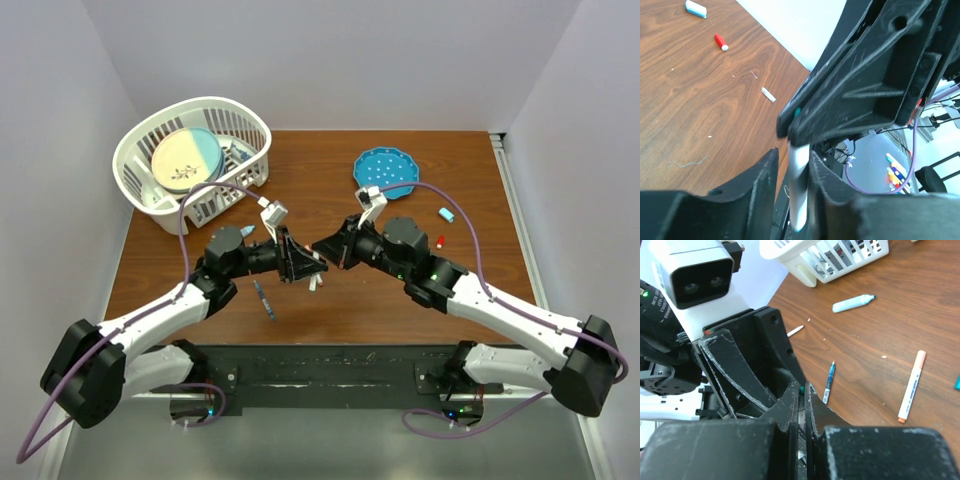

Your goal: Insert the pens into the pen caps

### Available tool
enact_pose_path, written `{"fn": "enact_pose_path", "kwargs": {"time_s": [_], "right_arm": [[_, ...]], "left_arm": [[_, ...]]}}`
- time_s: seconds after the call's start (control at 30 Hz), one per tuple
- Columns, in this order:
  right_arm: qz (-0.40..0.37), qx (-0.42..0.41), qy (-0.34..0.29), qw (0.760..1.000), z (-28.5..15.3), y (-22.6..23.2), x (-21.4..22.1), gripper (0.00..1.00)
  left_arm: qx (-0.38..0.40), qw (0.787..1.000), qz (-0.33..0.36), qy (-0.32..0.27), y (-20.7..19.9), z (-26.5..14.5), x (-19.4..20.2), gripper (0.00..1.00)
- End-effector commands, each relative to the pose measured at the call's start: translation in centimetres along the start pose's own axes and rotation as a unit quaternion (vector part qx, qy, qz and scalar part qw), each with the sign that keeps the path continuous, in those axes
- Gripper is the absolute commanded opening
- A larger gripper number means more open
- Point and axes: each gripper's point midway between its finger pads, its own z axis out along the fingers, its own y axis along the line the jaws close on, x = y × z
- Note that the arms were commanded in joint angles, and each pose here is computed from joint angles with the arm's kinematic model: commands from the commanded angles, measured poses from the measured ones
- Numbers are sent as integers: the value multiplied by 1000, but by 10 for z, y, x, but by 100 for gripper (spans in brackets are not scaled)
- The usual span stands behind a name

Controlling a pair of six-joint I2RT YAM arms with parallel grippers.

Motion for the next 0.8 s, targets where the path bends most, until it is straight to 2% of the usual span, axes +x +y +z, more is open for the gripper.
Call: {"fn": "enact_pose_path", "kwargs": {"time_s": [0.0,0.6,0.63,0.67,0.7,0.73,0.77], "right_arm": [[-32,-3,-45,998,-12,18,-39,0],[-47,0,-47,998,-12,24,-51,0],[-47,-1,-44,998,-11,24,-50,0],[-47,-3,-40,998,-9,24,-47,0],[-44,-3,-39,998,-10,24,-47,0],[-44,-6,-39,998,-9,25,-47,0],[-42,-6,-38,998,-10,25,-46,9]], "left_arm": [[12,999,33,-12,-9,-4,-9,37],[2,999,38,7,-5,-8,1,37],[2,999,38,7,-5,-8,1,30],[4,999,38,8,-6,-8,0,11],[3,999,39,8,-6,-7,0,1],[5,999,40,8,-7,-7,-2,0],[1,999,39,10,-6,-7,-2,0]]}}
